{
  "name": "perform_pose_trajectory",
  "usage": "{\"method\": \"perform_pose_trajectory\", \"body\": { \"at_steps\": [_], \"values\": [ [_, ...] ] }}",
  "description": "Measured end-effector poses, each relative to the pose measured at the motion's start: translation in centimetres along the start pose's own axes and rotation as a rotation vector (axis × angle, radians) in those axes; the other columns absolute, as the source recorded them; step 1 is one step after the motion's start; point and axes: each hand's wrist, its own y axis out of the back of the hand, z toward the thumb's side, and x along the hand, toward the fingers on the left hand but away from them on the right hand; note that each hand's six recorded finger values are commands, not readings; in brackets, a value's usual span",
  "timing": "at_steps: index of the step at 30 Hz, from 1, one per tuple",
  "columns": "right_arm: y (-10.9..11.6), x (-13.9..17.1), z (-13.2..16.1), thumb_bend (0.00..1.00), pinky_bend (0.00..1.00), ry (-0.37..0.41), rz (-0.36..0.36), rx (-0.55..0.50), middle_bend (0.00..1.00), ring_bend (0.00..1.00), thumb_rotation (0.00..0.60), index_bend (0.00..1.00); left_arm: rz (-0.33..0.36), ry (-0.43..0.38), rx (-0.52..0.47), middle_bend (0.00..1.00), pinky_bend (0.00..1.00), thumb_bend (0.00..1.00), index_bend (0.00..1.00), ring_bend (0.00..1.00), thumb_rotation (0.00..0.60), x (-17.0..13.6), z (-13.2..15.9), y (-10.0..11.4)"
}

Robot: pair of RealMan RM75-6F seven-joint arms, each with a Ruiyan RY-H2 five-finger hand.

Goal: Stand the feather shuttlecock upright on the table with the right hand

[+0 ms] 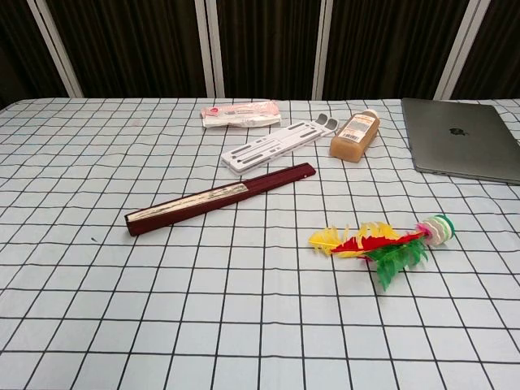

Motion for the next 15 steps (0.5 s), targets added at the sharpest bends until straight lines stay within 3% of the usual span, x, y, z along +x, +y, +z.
{"method": "perform_pose_trajectory", "body": {
  "at_steps": [10, 15],
  "values": [
    [-0.1, -1.4, 1.4, 0.41, 0.00, 0.040, -0.002, -0.055, 0.00, 0.00, 0.600, 0.01, 0.001, -0.004, -0.002, 0.00, 0.00, 0.00, 0.00, 0.00, 0.600, -0.1, 0.1, 0.0],
    [-0.2, -3.6, 5.1, 0.41, 0.00, 0.135, 0.023, -0.158, 0.06, 0.00, 0.600, 0.24, -0.002, -0.003, -0.003, 0.00, 0.00, 0.00, 0.00, 0.00, 0.600, 0.0, 0.1, 0.0]
  ]
}}
